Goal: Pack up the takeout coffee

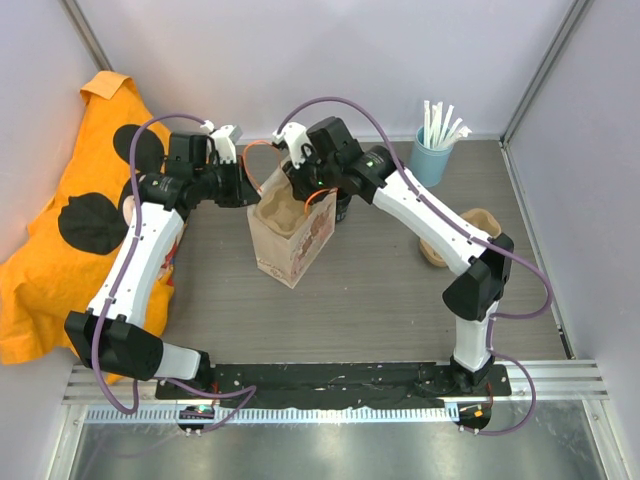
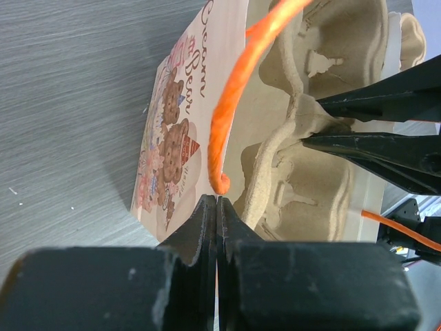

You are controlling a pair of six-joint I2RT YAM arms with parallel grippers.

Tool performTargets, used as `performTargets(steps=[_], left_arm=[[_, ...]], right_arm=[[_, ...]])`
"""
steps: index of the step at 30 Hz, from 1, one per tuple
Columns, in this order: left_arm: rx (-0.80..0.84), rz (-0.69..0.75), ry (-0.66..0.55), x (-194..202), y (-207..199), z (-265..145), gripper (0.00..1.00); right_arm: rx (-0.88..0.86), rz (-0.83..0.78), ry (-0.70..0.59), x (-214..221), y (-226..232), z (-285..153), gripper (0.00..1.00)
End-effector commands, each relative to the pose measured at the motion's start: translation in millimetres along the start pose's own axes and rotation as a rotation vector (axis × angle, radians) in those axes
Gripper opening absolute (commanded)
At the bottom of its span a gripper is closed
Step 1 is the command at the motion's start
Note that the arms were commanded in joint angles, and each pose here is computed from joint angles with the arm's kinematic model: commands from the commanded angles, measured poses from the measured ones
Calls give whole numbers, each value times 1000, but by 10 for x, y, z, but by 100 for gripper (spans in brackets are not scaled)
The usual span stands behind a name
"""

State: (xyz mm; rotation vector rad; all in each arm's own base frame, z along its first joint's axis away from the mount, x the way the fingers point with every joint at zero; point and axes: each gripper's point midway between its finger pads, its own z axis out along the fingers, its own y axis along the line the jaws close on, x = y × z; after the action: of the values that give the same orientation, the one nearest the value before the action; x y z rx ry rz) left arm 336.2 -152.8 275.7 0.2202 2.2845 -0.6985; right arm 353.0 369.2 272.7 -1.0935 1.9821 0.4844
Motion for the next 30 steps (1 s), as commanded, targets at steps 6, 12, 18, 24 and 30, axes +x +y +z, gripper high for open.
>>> performTargets(steps=[6,12,18,24,30], left_arm=[[17,-1,-34,-64,-42,-5,0],[3,-9,-34,-66,-8,23,0],[-19,-15,-37,-62,33,32,0],[-40,-19,-38,-65,81,56,0],[-52,-21,-37,-62,107,79,0]], right_arm=[[6,-113,-17,-150,222,-37,28],[22,-163,-6,-144,297,-66,27],[120,-176,-23,-216,180,-168,27],[170,-233,-23,-253,149,-237,27],[143,-246,12,-131,223,-194,27]])
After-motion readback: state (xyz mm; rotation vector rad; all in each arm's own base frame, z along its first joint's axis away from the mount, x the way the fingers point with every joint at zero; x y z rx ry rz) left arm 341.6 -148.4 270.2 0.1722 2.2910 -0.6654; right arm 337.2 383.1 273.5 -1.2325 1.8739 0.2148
